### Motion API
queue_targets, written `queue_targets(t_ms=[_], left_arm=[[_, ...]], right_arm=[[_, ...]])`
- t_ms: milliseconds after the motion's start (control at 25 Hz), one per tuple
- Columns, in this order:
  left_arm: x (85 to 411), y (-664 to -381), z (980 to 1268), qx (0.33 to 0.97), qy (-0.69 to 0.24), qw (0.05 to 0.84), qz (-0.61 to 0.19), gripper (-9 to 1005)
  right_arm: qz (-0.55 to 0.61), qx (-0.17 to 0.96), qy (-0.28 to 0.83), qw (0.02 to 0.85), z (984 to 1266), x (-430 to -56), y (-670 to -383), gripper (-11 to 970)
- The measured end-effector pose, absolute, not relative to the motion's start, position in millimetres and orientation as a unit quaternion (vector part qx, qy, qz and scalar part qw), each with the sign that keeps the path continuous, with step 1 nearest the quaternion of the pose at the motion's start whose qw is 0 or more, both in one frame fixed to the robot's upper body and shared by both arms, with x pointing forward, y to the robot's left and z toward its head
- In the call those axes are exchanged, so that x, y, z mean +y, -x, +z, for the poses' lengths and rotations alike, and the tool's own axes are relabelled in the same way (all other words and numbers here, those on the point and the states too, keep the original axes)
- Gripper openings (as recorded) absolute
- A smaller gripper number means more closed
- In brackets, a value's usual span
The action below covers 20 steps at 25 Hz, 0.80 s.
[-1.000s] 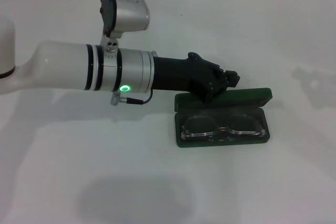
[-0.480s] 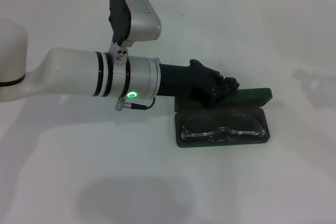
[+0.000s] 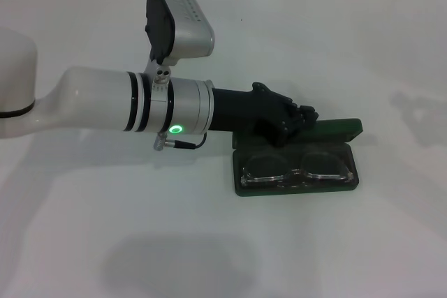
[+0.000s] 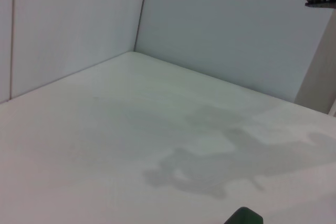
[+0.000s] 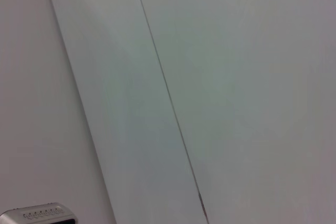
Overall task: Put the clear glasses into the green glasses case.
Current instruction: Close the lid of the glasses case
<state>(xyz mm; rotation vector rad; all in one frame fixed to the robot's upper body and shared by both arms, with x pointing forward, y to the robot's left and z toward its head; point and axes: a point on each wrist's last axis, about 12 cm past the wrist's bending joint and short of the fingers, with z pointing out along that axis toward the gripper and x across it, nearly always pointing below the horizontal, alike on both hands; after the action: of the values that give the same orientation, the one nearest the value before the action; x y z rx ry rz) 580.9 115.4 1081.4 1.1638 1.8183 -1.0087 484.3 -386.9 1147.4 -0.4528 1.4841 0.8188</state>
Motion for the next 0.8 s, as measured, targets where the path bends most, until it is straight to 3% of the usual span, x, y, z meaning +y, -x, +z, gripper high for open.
queue_targets(t_ms=[800], left_arm=[[118.0,-559.9,1062.6,0.708,-0.482,0.334,-0.393,93]], right_arm=[[0.361,0.65,0.199,0.639,1145.2,-385.1,-485.1,90]])
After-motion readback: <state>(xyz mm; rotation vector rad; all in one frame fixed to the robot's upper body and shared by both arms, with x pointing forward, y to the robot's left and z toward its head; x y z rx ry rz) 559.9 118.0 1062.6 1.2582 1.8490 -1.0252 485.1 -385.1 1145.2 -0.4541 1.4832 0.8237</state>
